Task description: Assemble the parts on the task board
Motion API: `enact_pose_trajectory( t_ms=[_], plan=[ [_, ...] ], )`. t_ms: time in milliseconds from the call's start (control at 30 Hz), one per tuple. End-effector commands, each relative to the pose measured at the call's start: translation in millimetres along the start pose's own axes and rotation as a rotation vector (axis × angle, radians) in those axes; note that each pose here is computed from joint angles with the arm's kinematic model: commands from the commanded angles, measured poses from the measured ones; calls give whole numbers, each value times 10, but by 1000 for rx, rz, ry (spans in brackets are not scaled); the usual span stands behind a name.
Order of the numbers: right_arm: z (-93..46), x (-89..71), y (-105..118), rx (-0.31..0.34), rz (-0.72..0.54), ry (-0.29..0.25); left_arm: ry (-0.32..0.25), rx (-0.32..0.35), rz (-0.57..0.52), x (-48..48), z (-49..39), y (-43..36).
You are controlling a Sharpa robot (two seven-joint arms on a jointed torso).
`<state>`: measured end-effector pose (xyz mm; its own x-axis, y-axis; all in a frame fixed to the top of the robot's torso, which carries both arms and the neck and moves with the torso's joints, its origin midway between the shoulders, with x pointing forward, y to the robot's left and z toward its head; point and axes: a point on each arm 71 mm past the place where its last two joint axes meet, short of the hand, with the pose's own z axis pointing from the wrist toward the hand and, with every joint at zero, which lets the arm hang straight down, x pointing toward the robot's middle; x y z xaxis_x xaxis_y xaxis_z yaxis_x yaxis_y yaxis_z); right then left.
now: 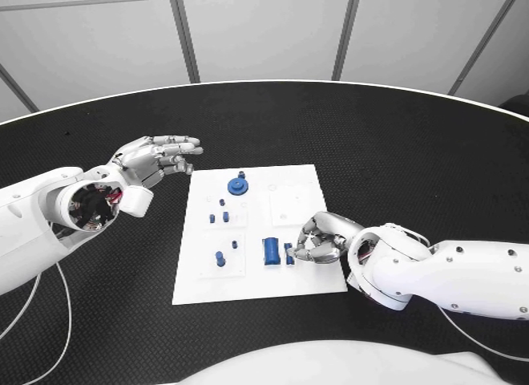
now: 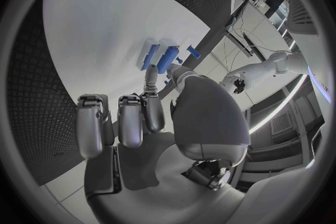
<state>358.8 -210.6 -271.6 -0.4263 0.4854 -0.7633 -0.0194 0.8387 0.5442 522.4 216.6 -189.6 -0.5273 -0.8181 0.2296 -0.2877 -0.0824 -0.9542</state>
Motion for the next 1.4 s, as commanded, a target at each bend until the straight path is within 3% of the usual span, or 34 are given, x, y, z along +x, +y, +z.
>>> enact_pose_trajectory(
  t_ms=[33,233,500,567,767,1067,1167,1400],
  plan=[
    [-19,-83,-3,-57,57,-44,-3,0,-1,-8,1,10],
    [119,-368,-73,-128,244,-128,-16,11,-15,-31,-7,37],
    [516,-910,-209,-178,610,-204,-49,71,-106,-65,2,72],
    [556,-962,-218,-184,637,-216,-55,79,-116,-70,9,77],
    [852,-1285,-242,-241,729,-303,-167,142,-186,-175,79,97],
    [1084,-1431,-274,-265,738,-356,-262,182,-201,-258,171,120],
    [1041,-1405,-261,-263,745,-350,-252,178,-199,-245,152,121],
    [996,-1178,-50,-261,827,-370,-301,176,-157,-163,116,206]
  ],
)
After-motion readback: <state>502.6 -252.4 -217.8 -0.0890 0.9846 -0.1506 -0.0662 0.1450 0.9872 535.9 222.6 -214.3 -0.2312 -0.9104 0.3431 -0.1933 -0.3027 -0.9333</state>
